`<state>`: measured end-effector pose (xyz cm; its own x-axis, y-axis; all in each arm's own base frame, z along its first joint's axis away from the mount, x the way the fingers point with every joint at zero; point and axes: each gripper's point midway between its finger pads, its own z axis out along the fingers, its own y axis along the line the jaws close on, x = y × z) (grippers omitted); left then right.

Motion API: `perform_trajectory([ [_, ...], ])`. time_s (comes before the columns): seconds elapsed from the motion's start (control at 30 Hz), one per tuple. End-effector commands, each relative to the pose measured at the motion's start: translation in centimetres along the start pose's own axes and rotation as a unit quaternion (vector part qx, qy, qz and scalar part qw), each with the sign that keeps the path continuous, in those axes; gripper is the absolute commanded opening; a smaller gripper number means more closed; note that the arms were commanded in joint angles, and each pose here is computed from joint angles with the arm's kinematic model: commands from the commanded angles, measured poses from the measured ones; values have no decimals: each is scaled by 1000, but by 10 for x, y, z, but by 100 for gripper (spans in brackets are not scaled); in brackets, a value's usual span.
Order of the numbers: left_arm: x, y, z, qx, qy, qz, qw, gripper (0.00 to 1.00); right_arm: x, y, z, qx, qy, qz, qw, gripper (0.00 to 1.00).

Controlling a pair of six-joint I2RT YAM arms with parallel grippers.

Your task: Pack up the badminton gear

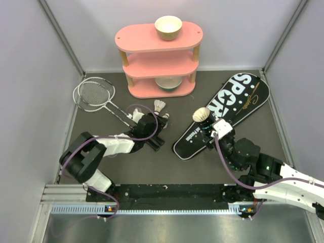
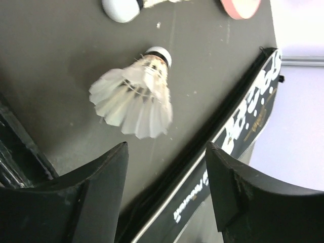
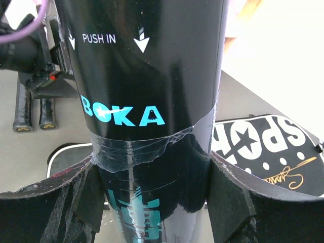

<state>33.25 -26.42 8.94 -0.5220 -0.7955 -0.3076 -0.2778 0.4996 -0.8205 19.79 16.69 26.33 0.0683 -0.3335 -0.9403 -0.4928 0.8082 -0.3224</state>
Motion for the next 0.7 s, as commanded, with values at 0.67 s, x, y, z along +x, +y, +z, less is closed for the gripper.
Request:
perform_trajectory([
  [0.67, -38, -12, 59, 27, -85, -35, 995, 29, -11, 4, 0, -10, -28, 22, 999, 2],
])
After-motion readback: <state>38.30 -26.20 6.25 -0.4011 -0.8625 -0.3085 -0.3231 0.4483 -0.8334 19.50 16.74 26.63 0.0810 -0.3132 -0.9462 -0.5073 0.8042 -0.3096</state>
